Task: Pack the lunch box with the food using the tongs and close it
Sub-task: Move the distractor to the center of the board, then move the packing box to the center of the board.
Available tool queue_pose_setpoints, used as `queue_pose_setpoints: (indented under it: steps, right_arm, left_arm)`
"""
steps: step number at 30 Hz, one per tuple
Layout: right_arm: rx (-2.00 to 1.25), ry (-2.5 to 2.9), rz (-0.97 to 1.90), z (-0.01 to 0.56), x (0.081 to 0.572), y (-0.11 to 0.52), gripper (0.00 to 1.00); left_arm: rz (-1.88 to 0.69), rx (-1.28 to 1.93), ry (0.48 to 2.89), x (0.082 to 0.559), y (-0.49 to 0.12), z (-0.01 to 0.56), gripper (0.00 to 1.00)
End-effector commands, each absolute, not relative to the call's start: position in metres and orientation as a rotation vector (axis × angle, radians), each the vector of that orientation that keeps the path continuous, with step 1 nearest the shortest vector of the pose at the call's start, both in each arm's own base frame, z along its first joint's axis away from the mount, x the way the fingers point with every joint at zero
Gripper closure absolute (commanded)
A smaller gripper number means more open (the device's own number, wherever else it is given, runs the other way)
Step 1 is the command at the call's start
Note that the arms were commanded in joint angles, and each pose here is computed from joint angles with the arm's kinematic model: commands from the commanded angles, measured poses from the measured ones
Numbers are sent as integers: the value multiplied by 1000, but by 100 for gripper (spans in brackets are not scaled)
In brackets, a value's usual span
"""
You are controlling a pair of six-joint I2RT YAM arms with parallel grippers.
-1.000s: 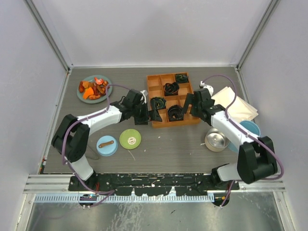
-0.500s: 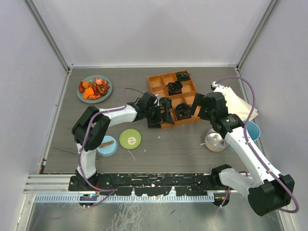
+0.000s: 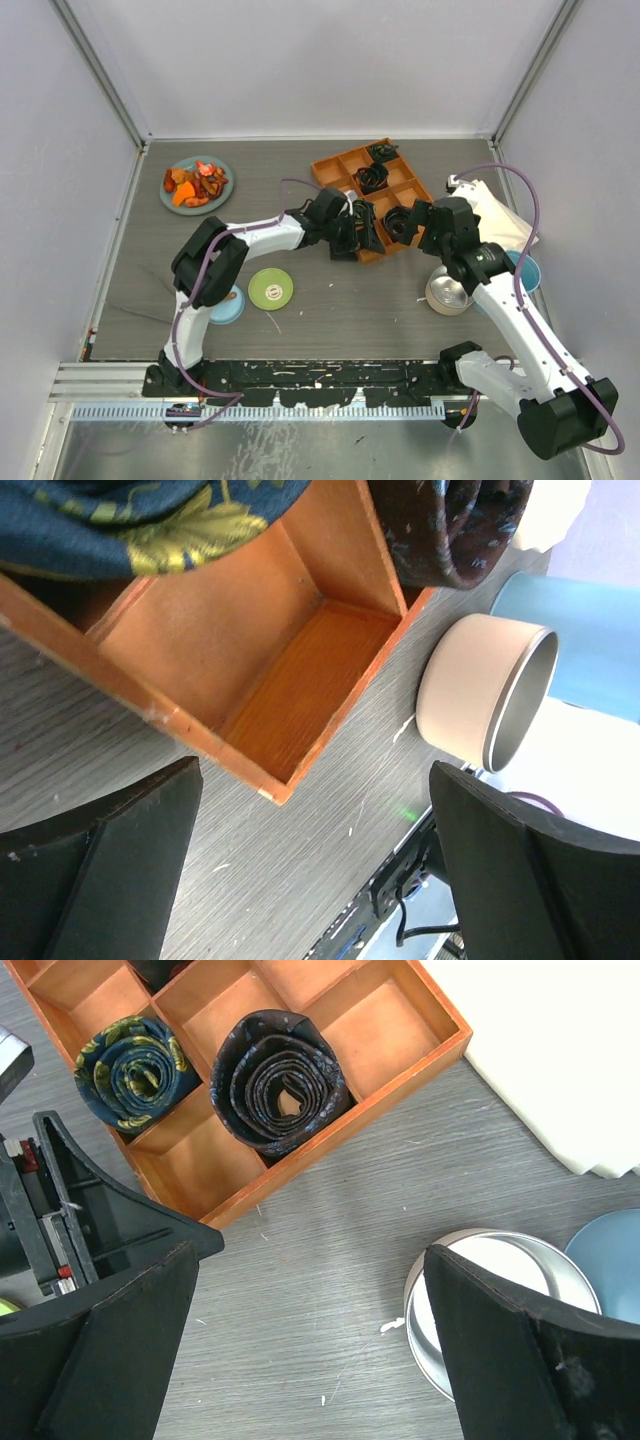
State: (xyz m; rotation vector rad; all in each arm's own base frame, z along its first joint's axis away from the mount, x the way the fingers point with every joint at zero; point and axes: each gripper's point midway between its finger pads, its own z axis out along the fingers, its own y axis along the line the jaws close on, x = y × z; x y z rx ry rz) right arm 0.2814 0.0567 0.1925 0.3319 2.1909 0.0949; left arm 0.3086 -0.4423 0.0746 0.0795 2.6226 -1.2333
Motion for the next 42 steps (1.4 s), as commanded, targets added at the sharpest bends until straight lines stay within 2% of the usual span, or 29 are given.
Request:
queue_pose_setpoints:
  steps: [1,7,12,20,31,37,42]
  right_arm:
    - [370,2112,87,218,282,49,0]
    - [389,2096,90,225,272,44,0]
    - [395,2247,95,190,253,49,0]
    - [479,2389,142,133,222,56,0]
    - [518,2479,91,107,223,57,0]
    - [496,2546,201,88,223,77,0]
    - [392,2607,461,79,228,117,0]
  left_arm:
    - [-1236,181,2515,302,-432,119,2]
    - [-1060,276,2488,277,-382,142,2]
    - [-941,274,2463,256,-338,157,2]
    - [-683,112,2436,244,-246,164,2]
    - [-469,-144,2383,236,-143,174,2]
    - [-360,-236,2403,228,-108,170,2]
    - [-271,-363,2419,225,-79,164,2]
